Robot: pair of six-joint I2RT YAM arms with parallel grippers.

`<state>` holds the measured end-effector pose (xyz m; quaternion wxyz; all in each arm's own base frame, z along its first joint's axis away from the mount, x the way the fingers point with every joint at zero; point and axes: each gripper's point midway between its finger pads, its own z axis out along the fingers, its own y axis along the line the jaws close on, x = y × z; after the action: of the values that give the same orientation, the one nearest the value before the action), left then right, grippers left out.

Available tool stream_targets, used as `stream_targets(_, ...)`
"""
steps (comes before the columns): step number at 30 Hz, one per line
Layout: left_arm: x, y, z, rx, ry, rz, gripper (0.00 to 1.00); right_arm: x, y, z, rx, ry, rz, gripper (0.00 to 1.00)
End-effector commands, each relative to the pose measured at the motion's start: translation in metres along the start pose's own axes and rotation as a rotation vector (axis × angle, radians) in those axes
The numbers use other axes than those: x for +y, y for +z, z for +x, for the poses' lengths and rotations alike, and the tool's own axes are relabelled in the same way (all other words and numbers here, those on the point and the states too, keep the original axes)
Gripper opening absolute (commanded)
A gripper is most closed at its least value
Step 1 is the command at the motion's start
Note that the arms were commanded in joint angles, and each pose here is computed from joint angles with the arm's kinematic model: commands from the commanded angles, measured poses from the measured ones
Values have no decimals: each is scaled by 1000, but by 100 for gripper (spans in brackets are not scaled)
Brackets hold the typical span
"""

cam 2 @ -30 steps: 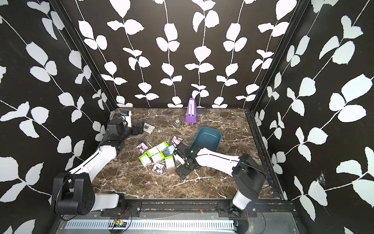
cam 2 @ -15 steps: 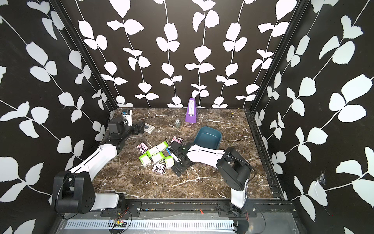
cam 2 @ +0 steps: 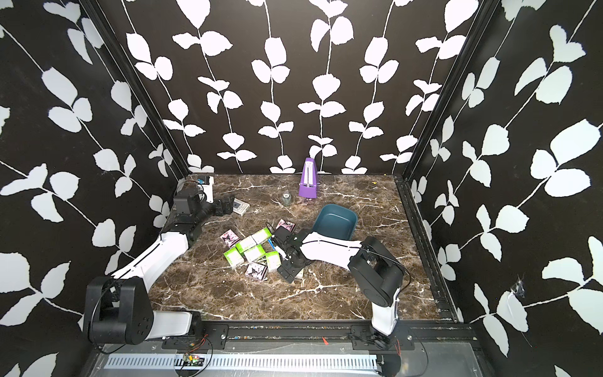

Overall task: Put the pocket tissues into the storage box
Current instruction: Pick up the pocket tissues from the center of the board.

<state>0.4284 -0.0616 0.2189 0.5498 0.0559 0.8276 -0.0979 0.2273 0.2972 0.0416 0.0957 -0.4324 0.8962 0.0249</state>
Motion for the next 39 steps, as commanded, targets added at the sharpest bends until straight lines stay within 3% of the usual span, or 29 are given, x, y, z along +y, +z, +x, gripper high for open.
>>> stream_targets(1,-19,-14,-27,-36,13,85,99,-7,-5,-14,-25,-15,6,99)
stream_targets(6,-60,-28,-16,123,11,322,99,-9,0,-10,-3,3,-27,98)
stream_targets(12,-71,-46,20,389,-38,385,99,-7,-1,-2,4,82,-43,97)
stream_targets(17,-98,-55,23,489,-81,572,99,0,7,3,3,130,-78,94)
stream_targets(21,-104,-56,29,562,-87,630,99,-4,12,9,33,122,-52,92)
stream_targets(32,-105,-43,30,533,-105,650,99,4,20,12,72,131,-89,72)
stream_targets(39,-105,-37,20,495,-104,648,99,5,20,13,80,131,-82,43)
